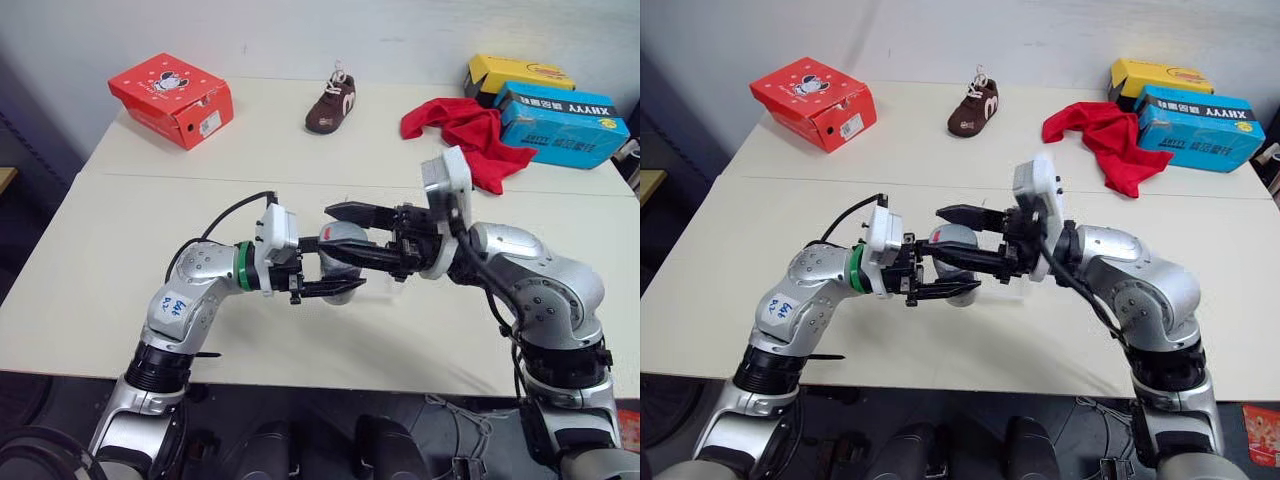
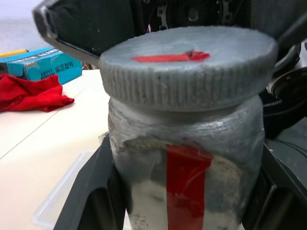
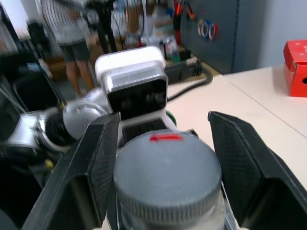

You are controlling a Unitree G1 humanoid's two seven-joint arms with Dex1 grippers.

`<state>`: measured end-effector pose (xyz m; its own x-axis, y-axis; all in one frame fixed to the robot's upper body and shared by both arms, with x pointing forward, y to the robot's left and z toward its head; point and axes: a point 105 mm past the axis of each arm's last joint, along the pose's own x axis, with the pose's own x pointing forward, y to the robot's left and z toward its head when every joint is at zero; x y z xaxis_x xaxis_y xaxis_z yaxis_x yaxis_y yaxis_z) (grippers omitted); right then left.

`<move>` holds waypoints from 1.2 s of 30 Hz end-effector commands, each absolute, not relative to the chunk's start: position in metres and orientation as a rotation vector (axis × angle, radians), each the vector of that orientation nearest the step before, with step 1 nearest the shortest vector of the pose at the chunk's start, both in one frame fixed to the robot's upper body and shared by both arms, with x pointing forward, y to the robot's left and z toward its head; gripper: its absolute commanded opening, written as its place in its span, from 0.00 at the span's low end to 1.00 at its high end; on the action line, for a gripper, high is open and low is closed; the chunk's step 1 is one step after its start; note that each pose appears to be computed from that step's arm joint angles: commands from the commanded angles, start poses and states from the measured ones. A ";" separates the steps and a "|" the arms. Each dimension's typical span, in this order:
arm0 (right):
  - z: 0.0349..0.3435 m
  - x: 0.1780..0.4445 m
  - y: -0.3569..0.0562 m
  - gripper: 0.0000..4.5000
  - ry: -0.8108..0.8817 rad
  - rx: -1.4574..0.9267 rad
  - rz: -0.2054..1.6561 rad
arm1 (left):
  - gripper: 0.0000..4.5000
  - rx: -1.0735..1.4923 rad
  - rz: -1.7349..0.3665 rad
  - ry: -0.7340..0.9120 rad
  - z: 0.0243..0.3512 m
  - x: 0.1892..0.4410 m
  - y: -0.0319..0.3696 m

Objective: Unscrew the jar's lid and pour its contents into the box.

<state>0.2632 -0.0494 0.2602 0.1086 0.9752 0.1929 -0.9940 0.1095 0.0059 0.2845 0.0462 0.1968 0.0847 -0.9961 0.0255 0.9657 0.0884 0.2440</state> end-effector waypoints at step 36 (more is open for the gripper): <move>0.152 0.295 -0.347 0.99 -0.154 -0.185 0.287 | 0.52 0.249 -1.310 -0.208 0.224 0.337 0.079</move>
